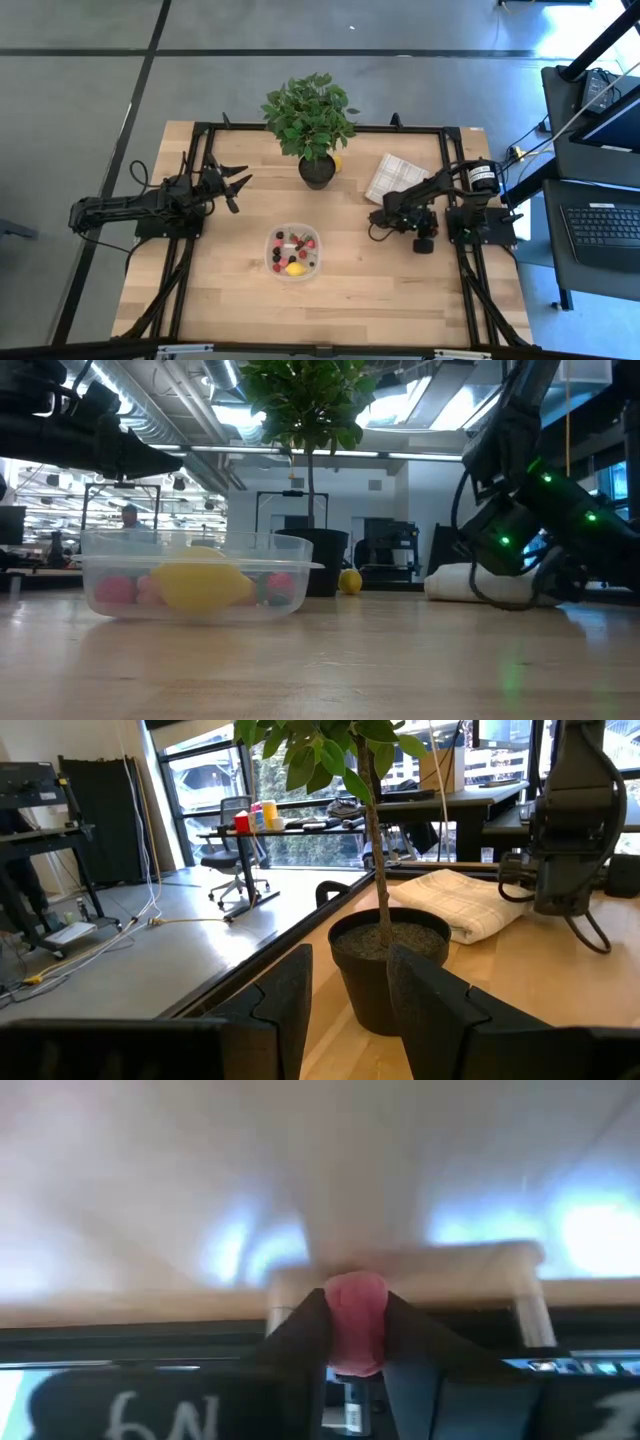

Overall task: Pick and placing Produce into tupperware
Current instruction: Put the pink peach into the transparent bin

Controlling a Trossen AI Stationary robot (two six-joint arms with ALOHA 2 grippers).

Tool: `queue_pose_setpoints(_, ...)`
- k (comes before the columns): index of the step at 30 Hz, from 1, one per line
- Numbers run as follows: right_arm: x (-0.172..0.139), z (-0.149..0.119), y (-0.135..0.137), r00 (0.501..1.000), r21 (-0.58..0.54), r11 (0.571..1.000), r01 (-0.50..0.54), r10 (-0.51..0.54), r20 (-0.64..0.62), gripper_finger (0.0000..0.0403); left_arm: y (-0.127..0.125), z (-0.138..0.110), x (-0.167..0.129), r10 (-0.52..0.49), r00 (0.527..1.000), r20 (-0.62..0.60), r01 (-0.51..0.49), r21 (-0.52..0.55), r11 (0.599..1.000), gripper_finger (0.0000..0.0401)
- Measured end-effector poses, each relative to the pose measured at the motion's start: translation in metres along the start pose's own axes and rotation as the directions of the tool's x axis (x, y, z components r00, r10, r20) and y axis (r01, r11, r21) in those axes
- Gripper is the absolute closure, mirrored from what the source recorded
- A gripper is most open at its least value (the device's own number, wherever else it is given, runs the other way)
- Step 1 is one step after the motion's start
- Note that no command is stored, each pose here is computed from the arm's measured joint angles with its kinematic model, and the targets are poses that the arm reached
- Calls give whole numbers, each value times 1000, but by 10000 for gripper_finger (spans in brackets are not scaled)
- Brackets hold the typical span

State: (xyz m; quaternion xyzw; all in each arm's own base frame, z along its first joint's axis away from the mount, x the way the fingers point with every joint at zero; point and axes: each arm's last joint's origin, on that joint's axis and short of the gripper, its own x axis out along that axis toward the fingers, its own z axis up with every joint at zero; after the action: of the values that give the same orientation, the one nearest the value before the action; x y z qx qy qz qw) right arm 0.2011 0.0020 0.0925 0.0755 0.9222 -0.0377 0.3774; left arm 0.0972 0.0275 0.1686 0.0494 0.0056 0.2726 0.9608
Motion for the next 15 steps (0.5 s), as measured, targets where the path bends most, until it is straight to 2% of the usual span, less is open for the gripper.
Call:
queue_pose_setpoints(4, -17, 6, 5, 997, -15, 998, -57, 57, 56, 315, 0, 0, 0, 0, 1000, 0, 0, 0, 1000, 275)
queue_pose_setpoints(9, -50, 15, 17, 981, -63, 995, -77, 87, 176, 317, 0, 0, 0, 0, 1000, 0, 0, 0, 1000, 275)
queue_pose_setpoints(15, -101, 21, 36, 924, -152, 987, -54, 107, 366, 321, 0, 0, 0, 0, 1000, 0, 0, 0, 1000, 275)
